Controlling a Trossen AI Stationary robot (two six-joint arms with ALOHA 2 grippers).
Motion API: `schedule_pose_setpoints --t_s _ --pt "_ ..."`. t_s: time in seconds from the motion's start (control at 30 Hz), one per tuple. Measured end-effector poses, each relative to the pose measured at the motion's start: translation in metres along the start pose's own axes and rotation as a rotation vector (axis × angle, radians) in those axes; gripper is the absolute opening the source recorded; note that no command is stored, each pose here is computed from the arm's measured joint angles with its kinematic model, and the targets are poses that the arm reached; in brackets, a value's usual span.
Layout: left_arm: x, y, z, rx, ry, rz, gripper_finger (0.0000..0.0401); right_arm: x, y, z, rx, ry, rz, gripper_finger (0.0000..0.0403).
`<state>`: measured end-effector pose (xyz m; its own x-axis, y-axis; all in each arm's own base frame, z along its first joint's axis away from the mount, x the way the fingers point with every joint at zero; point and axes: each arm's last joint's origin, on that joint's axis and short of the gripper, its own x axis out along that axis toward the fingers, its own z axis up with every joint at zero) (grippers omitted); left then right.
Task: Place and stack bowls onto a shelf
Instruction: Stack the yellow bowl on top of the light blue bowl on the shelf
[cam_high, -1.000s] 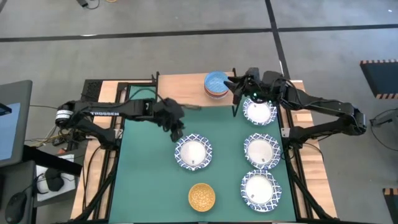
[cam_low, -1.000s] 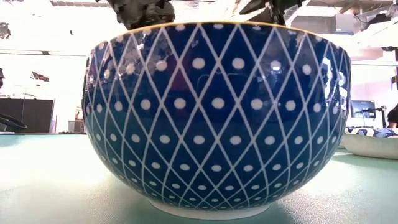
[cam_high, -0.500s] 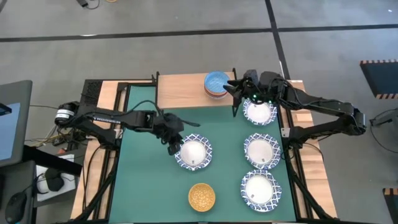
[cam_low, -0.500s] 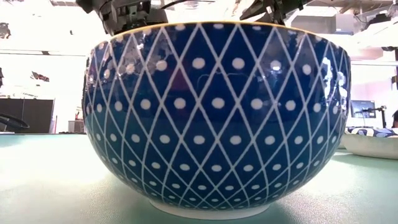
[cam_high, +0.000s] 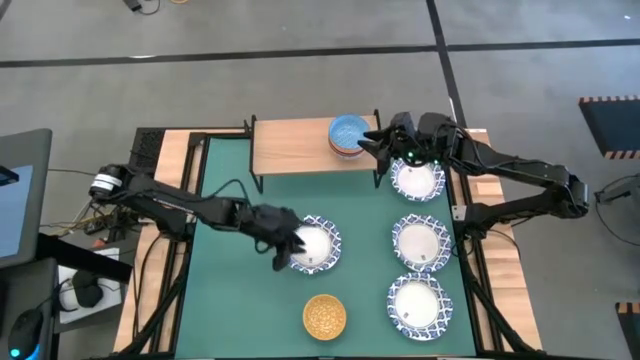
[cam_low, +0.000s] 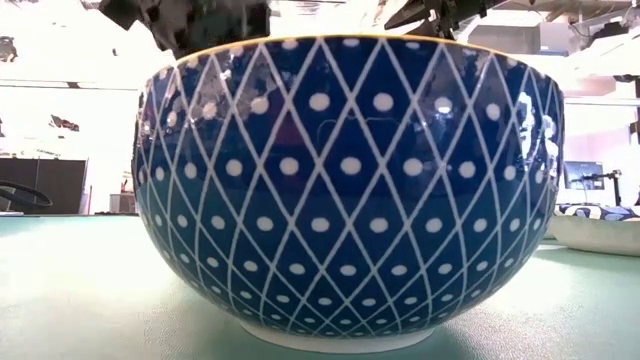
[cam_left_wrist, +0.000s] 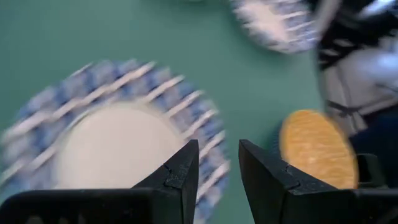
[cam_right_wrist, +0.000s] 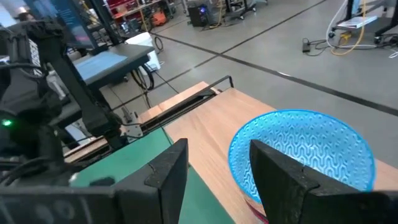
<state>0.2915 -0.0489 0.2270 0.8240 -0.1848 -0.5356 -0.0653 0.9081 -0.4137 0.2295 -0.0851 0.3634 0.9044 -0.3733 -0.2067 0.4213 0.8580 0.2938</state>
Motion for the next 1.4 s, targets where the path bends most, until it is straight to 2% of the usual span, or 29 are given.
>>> schedule_pose_setpoints --t_s 0.13,0.3,0.5,0.63,0.7,0.83,1.03,1.13,1.27,1.4 --pt "0.021 -0.020 -0.009 0.081 -0.009 -0.082 0.0098 0.000 0.001 -0.002 -0.001 0.018 0.014 0.0199" --pt "0.051 -0.039 -0.014 0.005 0.054 -0.103 0.0098 -0.001 0.002 -0.009 0.019 0.086 0.008 0.0199" --pt "0.084 -0.077 -0.025 -0.004 0.129 -0.172 0.0098 -0.002 0.009 -0.021 -0.022 0.189 0.019 0.0199" --pt "0.101 -0.093 -0.039 -0.043 0.198 -0.129 0.0098 -0.003 0.016 -0.024 -0.067 0.210 0.047 0.0198" --pt "0.108 -0.095 -0.047 -0.055 0.248 -0.074 0.0098 -0.004 0.019 -0.025 -0.079 0.211 0.061 0.0198" --pt "0.114 -0.101 -0.046 -0.036 0.299 -0.025 0.0098 -0.007 0.025 -0.028 -0.084 0.228 0.085 0.0198" --pt "0.113 -0.107 -0.021 0.053 0.265 -0.001 0.0098 -0.017 0.030 -0.030 -0.131 0.250 0.109 0.0198" --pt "0.111 -0.105 -0.013 0.088 0.281 0.050 0.0098 -0.021 0.029 -0.027 -0.133 0.240 0.105 0.0198" --pt "0.112 -0.095 -0.015 0.066 0.289 0.112 0.0098 -0.029 0.027 -0.024 -0.133 0.227 0.100 0.0198" --pt "0.113 -0.090 -0.023 0.041 0.324 0.089 0.0098 -0.040 0.025 -0.023 -0.144 0.229 0.085 0.0198"
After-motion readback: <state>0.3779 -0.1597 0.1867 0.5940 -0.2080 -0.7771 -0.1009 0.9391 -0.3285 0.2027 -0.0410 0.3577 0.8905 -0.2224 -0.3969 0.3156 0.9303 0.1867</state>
